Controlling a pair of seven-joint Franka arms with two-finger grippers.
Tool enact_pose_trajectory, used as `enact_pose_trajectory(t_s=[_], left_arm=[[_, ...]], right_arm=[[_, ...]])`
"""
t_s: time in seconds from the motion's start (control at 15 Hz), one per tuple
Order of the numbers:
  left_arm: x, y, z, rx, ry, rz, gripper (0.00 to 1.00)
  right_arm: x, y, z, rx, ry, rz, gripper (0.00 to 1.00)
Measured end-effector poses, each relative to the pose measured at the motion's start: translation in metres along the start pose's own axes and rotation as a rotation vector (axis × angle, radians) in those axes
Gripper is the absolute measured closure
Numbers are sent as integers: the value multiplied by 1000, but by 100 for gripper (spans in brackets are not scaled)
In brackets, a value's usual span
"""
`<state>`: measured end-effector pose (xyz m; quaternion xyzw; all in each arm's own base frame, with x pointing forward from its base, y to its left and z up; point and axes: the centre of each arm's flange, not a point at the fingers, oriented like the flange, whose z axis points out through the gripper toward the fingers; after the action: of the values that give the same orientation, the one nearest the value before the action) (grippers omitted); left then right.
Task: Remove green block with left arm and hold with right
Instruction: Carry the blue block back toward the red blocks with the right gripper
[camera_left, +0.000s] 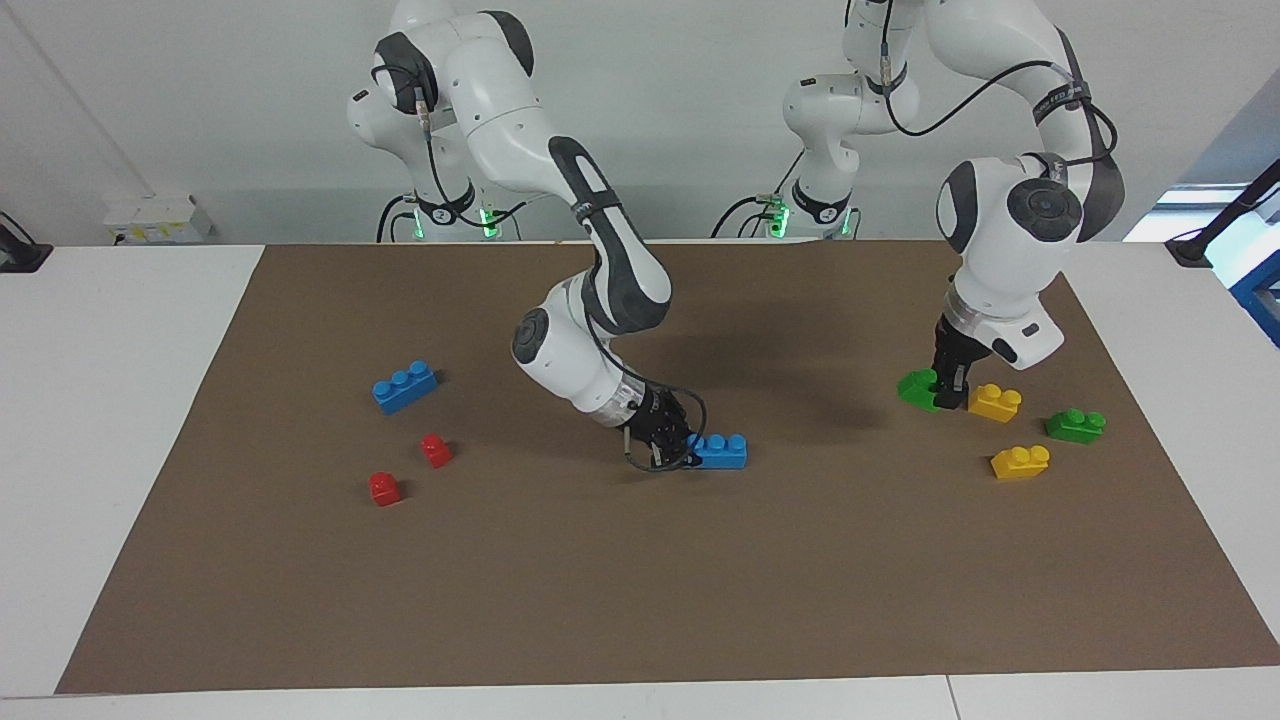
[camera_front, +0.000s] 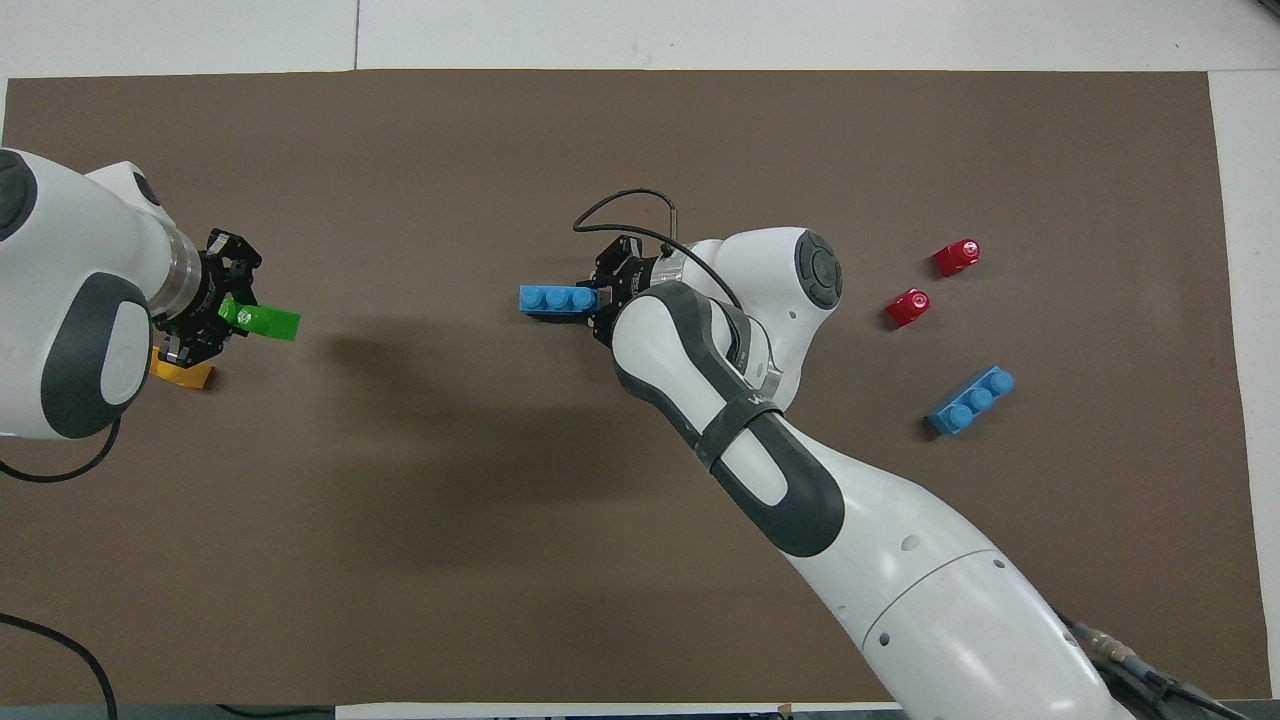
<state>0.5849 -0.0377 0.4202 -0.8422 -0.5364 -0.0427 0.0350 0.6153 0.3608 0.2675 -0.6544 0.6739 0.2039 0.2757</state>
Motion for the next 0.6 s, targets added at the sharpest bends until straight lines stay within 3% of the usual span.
enact_pose_trajectory(t_s=[0.27,0.6], left_arm=[[18,-6,10,-22,56,167,67],[21,-3,30,18,122,327,67]], right_arm=[[0,0,0,0,0,0,66],[-2,-3,-2,15,-1,-2,66]])
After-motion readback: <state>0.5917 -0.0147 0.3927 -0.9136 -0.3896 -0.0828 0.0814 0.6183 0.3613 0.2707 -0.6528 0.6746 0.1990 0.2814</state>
